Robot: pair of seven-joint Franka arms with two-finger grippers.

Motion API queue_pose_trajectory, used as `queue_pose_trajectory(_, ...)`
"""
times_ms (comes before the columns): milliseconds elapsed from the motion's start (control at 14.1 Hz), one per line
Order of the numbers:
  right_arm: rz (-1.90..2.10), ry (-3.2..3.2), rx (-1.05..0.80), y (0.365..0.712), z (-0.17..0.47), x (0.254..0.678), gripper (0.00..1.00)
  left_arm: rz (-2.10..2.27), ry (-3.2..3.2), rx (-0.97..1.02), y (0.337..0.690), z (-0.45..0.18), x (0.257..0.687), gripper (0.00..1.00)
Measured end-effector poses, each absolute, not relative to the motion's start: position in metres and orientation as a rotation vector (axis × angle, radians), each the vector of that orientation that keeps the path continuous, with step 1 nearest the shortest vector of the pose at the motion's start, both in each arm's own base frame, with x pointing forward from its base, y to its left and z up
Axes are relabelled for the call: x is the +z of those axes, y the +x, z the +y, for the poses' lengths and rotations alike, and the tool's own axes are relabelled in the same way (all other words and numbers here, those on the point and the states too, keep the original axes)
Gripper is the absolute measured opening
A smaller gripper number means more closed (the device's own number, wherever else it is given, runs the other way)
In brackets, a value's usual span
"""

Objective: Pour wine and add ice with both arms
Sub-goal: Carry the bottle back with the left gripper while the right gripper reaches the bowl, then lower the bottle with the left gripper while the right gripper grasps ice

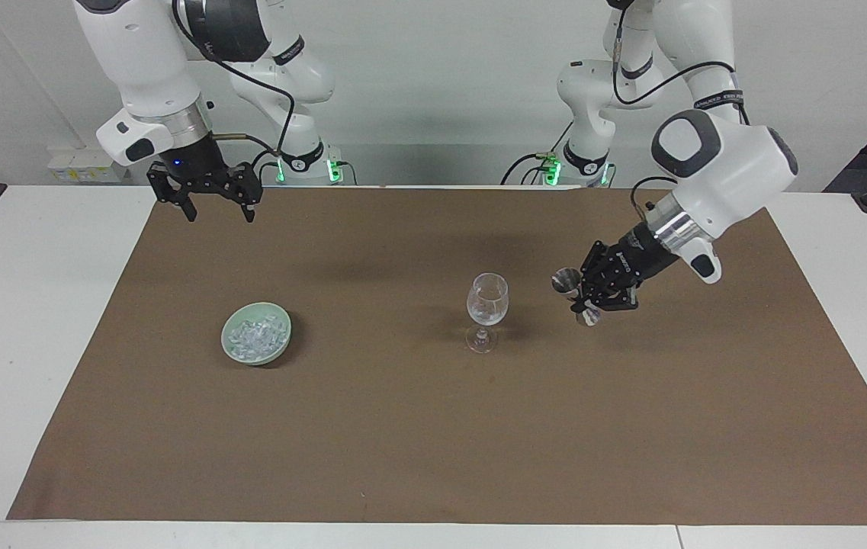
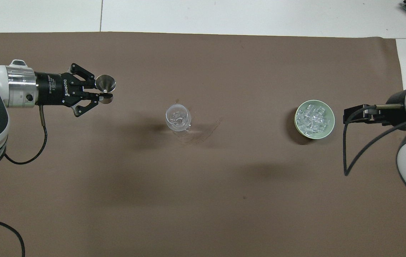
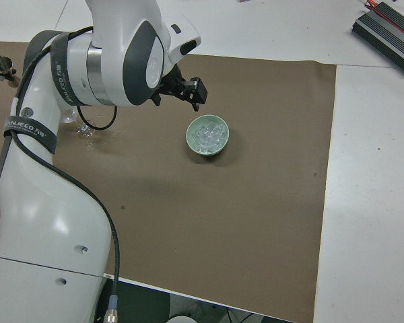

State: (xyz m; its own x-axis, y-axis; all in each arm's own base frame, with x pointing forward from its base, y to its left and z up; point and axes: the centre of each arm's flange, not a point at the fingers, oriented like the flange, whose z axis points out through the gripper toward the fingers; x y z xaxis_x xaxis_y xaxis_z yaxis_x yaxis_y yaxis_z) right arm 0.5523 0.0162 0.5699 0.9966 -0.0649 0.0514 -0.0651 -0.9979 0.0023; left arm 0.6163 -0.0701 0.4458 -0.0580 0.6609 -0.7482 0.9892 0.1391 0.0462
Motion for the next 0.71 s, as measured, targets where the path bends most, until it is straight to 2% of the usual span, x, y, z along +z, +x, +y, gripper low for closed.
queue_pose_trajectory(427, -0.090, 3.140, 0.204, 0.566, 0.016, 0.449, 1.00, 1.737, 1.525, -0.721, 0.603, -0.014, 0.389, 0.21)
queue_pose_trajectory(711, -0.044, 3.142, 0.201, 0.566, 0.009, 0.405, 1.00, 1.777, 1.418, -0.749, 0.591, 0.023, 0.366, 0.21)
